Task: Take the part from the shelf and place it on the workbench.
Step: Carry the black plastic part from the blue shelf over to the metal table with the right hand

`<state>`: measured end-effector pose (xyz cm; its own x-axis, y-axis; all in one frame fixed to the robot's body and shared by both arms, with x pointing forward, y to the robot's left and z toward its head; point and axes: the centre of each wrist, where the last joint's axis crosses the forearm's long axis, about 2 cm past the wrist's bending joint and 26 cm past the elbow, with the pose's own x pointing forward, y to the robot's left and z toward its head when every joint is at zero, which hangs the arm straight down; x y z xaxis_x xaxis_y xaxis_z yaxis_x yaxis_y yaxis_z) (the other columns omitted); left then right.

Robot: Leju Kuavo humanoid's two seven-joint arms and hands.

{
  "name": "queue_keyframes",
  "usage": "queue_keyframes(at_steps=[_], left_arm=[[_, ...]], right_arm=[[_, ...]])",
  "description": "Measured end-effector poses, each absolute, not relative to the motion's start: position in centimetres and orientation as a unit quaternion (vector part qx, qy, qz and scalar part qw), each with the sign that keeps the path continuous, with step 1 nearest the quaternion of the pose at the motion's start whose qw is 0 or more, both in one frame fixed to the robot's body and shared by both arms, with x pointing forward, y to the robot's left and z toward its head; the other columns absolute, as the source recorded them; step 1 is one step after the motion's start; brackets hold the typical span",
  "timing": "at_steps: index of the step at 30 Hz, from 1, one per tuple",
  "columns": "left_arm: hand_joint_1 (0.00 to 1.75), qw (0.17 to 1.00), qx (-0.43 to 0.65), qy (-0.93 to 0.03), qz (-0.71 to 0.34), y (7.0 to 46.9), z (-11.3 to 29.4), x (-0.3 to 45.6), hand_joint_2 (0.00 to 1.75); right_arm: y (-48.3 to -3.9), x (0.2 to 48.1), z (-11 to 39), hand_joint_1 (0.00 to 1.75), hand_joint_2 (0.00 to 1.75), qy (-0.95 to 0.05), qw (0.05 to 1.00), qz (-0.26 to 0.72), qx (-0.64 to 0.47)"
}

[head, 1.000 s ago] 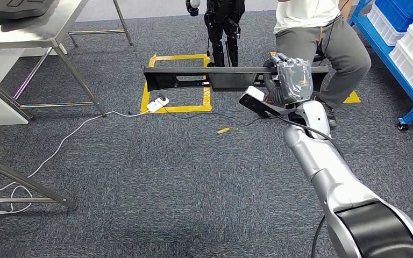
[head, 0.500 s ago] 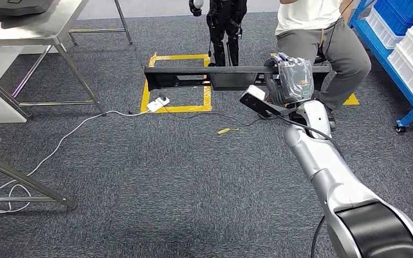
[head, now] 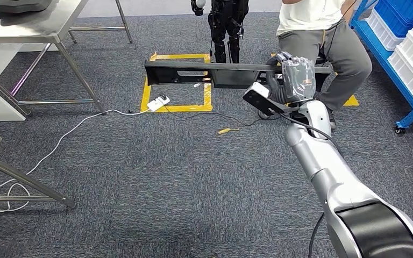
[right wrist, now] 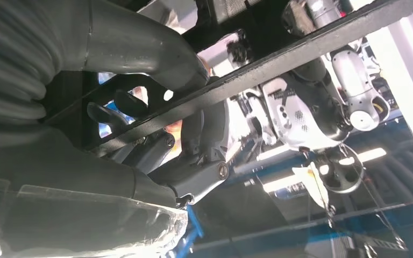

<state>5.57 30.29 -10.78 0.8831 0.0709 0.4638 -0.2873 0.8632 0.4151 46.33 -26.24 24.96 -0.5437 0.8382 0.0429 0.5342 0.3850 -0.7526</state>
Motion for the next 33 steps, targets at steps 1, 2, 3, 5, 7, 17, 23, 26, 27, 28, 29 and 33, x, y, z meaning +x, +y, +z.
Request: queue_keyframes(at_steps=[1,2,3,5,7,17,23,26,27,28,29,33], left_arm=[[0.00,0.939,0.244,-0.222,0.096,30.3,-10.8,5.6,1.75],[0.00,0.939,0.245,-0.222,0.096,30.2,-10.8,5.6,1.75],[0.00,0.939,0.245,-0.222,0.096,30.2,-10.8,5.6,1.75],[0.00,0.939,0.245,-0.222,0.096,30.1,-10.8,5.6,1.75],[0.00,0.939,0.245,-0.222,0.096,30.0,-10.8,5.6,1.75],[0.00,0.938,0.243,-0.229,0.095,29.6,-10.8,5.5,1.75],[0.00,0.938,0.242,-0.231,0.095,29.8,-10.8,5.5,1.75],[0.00,0.938,0.242,-0.231,0.095,29.8,-10.8,5.5,1.75],[0.00,0.938,0.241,-0.231,0.095,29.7,-10.8,5.5,1.75],[0.00,0.938,0.240,-0.231,0.095,29.7,-10.8,5.6,1.75],[0.00,0.938,0.240,-0.232,0.095,29.6,-10.8,5.6,1.75],[0.00,0.939,0.236,-0.229,0.095,29.4,-10.8,5.5,1.75]], right_arm=[[-26.3,46.3,24.9,1.75,1.75,-0.805,0.217,0.352,-0.425],[-26.3,46.3,24.9,1.75,1.75,-0.805,0.217,0.352,-0.425],[-26.3,46.3,24.9,1.75,1.75,-0.805,0.217,0.352,-0.426],[-26.4,46.3,24.9,1.75,1.75,-0.803,0.218,0.353,-0.429],[-26.5,46.3,24.9,1.75,1.75,-0.801,0.219,0.354,-0.431],[-27.2,46.2,24.7,1.75,1.75,-0.796,0.230,0.353,-0.434],[-27.3,46.1,24.7,1.75,1.75,-0.787,0.218,0.366,-0.446],[-27.4,46.1,24.7,1.75,1.75,-0.785,0.213,0.369,-0.450],[-27.5,46.1,24.8,1.75,1.75,-0.784,0.212,0.371,-0.451],[-27.5,46.1,24.7,1.75,1.75,-0.783,0.211,0.373,-0.452],[-27.6,46.0,24.6,1.75,1.75,-0.781,0.211,0.375,-0.453],[-27.7,45.7,23.7,1.75,1.75,-0.776,0.213,0.384,-0.453]])
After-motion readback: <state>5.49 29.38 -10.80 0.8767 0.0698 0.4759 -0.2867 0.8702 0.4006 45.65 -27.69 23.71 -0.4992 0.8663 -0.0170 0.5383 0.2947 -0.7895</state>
